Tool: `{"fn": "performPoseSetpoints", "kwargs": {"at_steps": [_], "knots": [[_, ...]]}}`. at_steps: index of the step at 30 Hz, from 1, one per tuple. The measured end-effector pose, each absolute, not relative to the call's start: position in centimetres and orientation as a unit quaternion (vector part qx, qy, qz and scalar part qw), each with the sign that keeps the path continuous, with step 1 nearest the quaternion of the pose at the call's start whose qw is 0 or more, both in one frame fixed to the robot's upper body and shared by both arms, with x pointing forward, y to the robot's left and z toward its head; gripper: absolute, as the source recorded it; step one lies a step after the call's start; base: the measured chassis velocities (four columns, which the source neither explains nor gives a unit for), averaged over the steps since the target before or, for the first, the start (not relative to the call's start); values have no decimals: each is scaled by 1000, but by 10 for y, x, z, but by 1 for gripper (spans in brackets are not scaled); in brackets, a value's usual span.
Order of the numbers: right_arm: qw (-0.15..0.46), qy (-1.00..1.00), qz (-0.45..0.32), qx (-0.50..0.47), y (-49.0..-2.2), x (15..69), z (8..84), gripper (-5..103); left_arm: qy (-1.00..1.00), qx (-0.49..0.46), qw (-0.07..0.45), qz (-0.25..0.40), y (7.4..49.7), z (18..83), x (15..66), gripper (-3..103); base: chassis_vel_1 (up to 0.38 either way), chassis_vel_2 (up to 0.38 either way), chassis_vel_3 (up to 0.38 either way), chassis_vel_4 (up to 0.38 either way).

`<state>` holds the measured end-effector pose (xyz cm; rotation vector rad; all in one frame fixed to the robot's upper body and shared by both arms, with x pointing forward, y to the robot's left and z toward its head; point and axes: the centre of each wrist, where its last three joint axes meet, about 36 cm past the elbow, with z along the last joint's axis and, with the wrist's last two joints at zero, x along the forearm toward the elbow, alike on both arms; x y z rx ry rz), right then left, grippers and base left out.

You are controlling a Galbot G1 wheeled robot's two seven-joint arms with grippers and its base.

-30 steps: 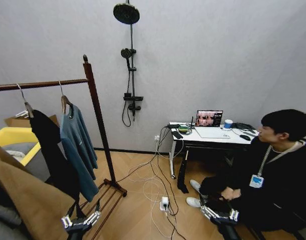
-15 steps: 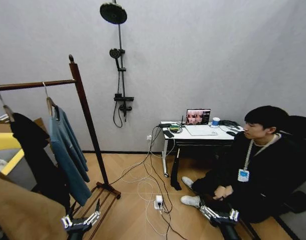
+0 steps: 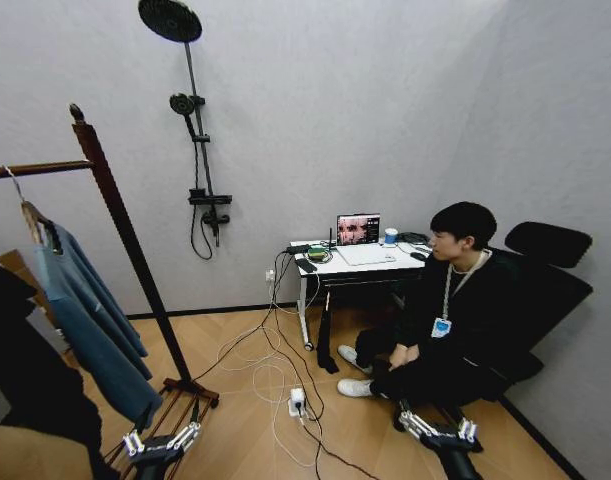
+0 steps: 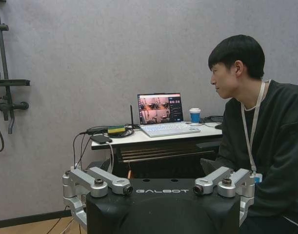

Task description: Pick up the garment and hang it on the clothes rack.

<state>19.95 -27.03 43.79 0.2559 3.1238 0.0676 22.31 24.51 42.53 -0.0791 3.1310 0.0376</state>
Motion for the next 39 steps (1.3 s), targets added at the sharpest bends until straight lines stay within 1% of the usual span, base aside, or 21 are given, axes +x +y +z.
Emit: {"fn": "performPoseSetpoints", "kwargs": {"at_steps": [12, 18, 27, 39], "knots": [[3, 996, 21, 82, -270, 199, 438, 100, 1000, -25, 5, 12, 245, 425, 223, 100, -108, -139, 106, 127], [3, 996, 22, 82, -270, 199, 438, 100, 1000, -25, 5, 12, 245, 425, 223, 100, 7, -20, -5, 1], [3, 996, 22, 82, -270, 199, 438, 100, 1000, -25, 5, 12, 245, 425, 223, 100, 107, -49, -104, 53], [3, 996, 22, 82, -270, 199, 438, 100, 1000, -25, 5, 12, 245, 425, 223, 100, 214, -230, -229, 235]]}}
